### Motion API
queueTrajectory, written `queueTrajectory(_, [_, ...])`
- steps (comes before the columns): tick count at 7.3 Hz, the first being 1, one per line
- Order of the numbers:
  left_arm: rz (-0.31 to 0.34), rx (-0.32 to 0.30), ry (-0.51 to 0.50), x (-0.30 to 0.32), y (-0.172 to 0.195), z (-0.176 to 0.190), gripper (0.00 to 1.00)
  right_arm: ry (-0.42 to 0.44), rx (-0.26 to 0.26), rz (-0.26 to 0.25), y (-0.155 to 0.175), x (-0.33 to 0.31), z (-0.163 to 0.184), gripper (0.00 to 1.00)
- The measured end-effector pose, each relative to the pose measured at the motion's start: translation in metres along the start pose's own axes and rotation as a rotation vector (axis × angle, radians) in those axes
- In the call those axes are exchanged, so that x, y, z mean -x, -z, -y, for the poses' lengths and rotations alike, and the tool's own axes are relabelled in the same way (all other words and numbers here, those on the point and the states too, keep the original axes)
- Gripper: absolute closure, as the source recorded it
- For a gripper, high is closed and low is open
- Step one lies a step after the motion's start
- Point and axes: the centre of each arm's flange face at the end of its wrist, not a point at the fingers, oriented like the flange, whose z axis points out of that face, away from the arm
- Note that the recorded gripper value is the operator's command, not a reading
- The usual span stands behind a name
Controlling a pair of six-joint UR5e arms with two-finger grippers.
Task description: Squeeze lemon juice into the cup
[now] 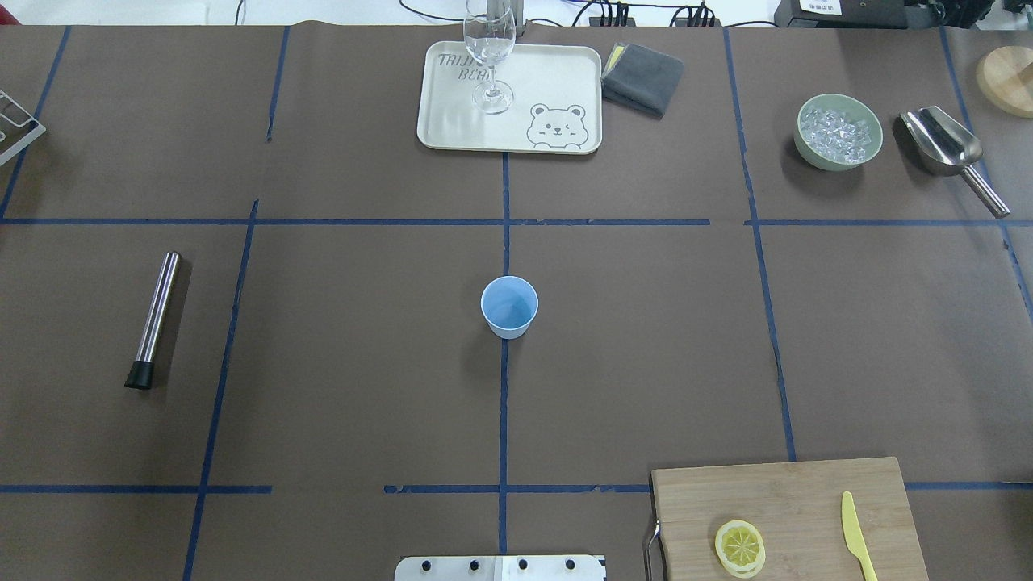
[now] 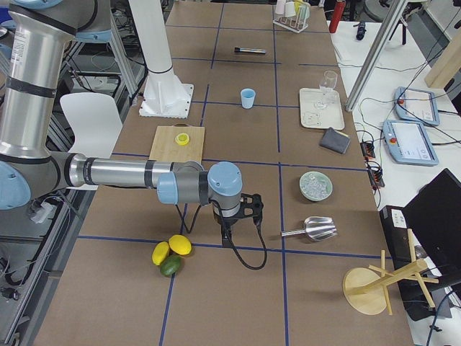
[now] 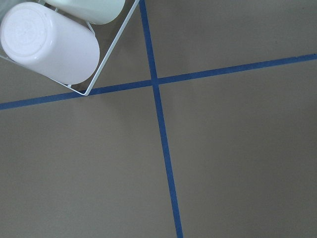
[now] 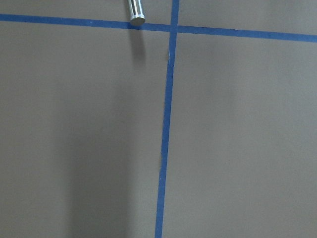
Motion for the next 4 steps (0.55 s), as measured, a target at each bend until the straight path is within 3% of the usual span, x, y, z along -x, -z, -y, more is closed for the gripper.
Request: queueTrajectory(4, [0.007,-0.001,-0.005,-0.0001,0.0009,0.0001,0.0,-0.001,0.002,0.005,-0.0003,0.0001,-0.0018,0.0])
